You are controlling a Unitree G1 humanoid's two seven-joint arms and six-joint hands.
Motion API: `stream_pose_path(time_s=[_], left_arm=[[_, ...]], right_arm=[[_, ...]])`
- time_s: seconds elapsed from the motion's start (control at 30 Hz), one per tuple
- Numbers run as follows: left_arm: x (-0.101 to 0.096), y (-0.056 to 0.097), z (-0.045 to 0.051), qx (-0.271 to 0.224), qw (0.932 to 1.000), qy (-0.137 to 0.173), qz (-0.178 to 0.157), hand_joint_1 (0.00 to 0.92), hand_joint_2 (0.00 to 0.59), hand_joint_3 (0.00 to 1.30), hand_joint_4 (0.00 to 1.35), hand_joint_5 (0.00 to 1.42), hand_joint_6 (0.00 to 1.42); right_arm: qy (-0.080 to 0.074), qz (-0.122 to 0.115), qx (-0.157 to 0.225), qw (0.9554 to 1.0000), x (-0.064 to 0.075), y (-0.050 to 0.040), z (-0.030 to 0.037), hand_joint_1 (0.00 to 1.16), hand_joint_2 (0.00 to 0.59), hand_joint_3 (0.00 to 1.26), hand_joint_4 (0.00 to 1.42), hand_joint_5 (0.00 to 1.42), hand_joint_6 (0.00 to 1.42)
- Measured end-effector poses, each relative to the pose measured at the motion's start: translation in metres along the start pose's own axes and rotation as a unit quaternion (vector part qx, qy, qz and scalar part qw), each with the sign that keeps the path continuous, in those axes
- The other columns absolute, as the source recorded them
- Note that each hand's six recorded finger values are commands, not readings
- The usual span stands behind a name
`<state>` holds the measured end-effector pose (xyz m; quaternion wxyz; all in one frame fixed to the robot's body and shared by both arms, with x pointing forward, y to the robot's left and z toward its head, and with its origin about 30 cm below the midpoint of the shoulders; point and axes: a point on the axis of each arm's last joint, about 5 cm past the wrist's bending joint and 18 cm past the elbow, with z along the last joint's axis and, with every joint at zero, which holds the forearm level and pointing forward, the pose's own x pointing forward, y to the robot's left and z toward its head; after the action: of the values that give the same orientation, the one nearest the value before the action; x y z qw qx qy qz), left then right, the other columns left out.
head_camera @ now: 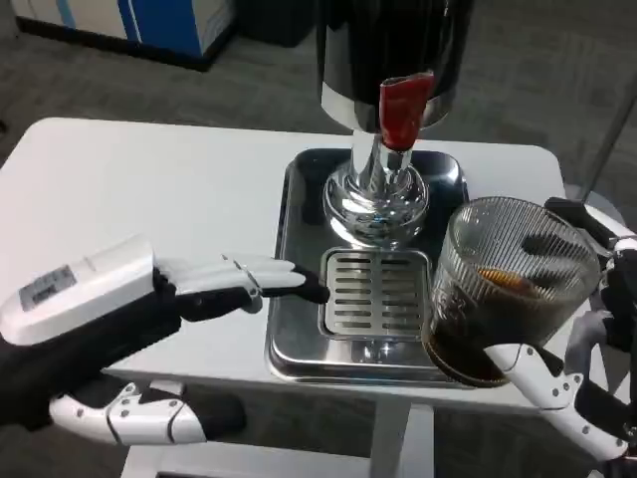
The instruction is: Grasp the cup under the faucet to collect the drink, then remove the cup.
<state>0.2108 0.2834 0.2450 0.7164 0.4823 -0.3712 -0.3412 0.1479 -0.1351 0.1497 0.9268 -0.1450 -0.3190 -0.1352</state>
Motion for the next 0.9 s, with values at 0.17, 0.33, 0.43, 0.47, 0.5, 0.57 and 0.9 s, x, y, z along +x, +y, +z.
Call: stream_pose_path(time_s=[0.17, 0.33, 0.43, 0.47, 0.5, 0.57, 0.9], left_arm=[[0.001, -0.002, 0.0039, -0.003, 0.9999, -0.012, -0.003, 0.000, 0.189, 0.20, 0.11, 0.13, 0.36], [0.002, -0.002, 0.0058, -0.002, 0.9999, -0.017, -0.004, 0.000, 0.189, 0.20, 0.11, 0.13, 0.36], [0.002, -0.001, 0.0067, -0.002, 0.9998, -0.019, -0.004, 0.000, 0.189, 0.20, 0.11, 0.13, 0.36], [0.002, -0.001, 0.0067, -0.002, 0.9998, -0.019, -0.004, 0.000, 0.189, 0.20, 0.11, 0.13, 0.36], [0.002, -0.001, 0.0068, -0.002, 0.9998, -0.019, -0.003, 0.000, 0.189, 0.20, 0.11, 0.13, 0.36], [0.002, 0.000, 0.0069, -0.003, 0.9998, -0.019, -0.001, 0.000, 0.189, 0.20, 0.11, 0.13, 0.36], [0.001, 0.000, 0.0085, -0.008, 0.9998, -0.019, 0.002, 0.000, 0.189, 0.20, 0.11, 0.13, 0.36]], right_arm=[[-0.004, 0.001, 0.009, 1.0000, -0.001, -0.0022, 0.0051, 0.75, 0.239, 0.71, 0.90, 1.10, 1.36], [-0.004, 0.004, 0.010, 0.9999, -0.003, -0.0043, 0.0082, 0.75, 0.239, 0.71, 0.90, 1.10, 1.36], [0.003, 0.011, 0.007, 0.9999, -0.007, -0.0060, 0.0079, 0.75, 0.239, 0.71, 0.90, 1.10, 1.36], [0.004, 0.012, 0.006, 0.9999, -0.007, -0.0066, 0.0081, 0.75, 0.239, 0.71, 0.90, 1.10, 1.36], [0.003, 0.013, 0.005, 0.9999, -0.007, -0.0077, 0.0087, 0.75, 0.239, 0.71, 0.90, 1.10, 1.36], [-0.005, 0.012, 0.004, 0.9999, -0.007, -0.0095, 0.0108, 0.75, 0.239, 0.71, 0.90, 1.10, 1.36], [0.002, 0.014, 0.004, 0.9999, -0.010, -0.0146, 0.0109, 0.75, 0.239, 0.72, 0.91, 1.10, 1.38]])
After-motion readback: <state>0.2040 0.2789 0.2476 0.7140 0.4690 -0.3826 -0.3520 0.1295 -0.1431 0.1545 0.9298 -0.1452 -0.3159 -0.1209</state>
